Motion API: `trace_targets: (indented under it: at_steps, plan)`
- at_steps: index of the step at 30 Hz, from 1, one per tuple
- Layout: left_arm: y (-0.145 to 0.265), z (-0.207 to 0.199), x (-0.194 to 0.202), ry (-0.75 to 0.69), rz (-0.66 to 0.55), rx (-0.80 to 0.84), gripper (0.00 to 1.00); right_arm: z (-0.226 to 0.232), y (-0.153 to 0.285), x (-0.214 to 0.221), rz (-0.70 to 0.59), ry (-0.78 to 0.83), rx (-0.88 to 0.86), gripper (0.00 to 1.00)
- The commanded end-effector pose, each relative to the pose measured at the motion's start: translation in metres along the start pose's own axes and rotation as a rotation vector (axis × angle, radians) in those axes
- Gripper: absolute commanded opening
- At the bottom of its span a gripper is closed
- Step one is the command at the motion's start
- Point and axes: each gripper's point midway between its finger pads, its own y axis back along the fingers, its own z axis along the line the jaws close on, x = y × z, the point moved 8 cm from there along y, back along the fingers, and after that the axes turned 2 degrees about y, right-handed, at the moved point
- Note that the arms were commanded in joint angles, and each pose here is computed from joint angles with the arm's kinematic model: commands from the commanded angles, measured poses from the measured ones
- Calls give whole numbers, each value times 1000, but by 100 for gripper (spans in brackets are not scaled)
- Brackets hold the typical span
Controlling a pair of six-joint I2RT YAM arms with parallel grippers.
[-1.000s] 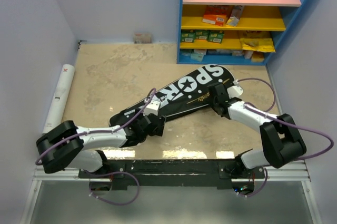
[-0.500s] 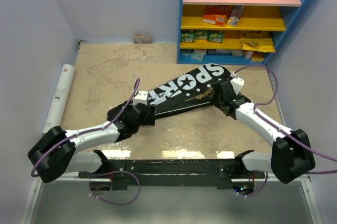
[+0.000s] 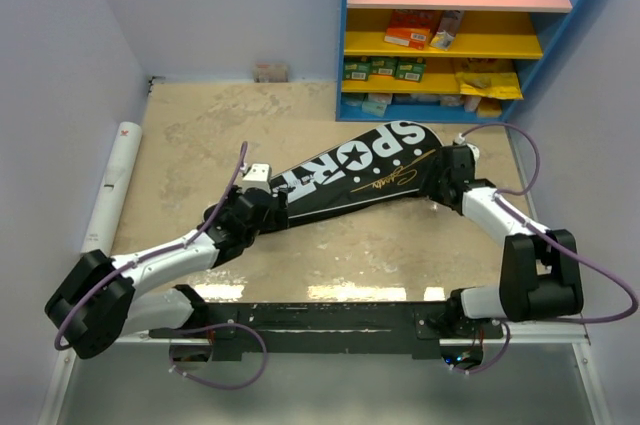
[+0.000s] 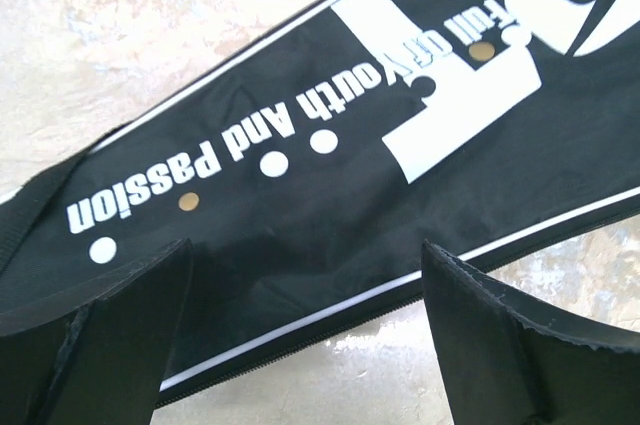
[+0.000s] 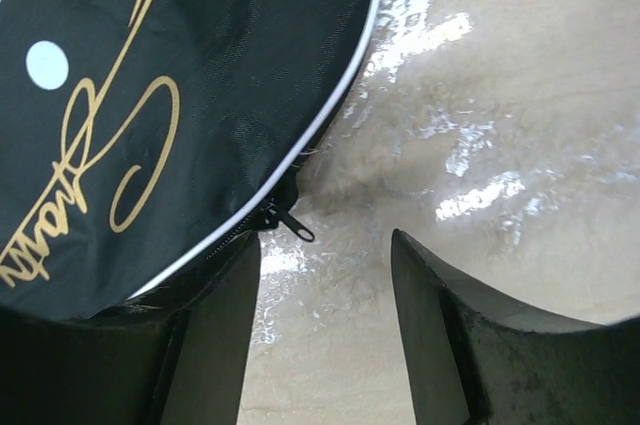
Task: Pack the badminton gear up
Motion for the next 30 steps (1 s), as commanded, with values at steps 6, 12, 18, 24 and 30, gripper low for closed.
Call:
trace_targets:
  at_steps: [6,12,18,24,30]
  plan:
    - [4,0,-12,38,-80,63,100,7,-8,3,44,42,-198,52]
    - [4,0,-6,33,-72,93,100,3,-11,9,73,47,-188,46]
    - [5,0,-2,31,-71,116,100,-2,-15,11,94,26,-177,42]
    - [6,0,0,28,-64,131,100,-5,-23,12,113,23,-161,36]
    - [7,-1,-1,31,-66,137,100,-4,-30,13,138,36,-176,31]
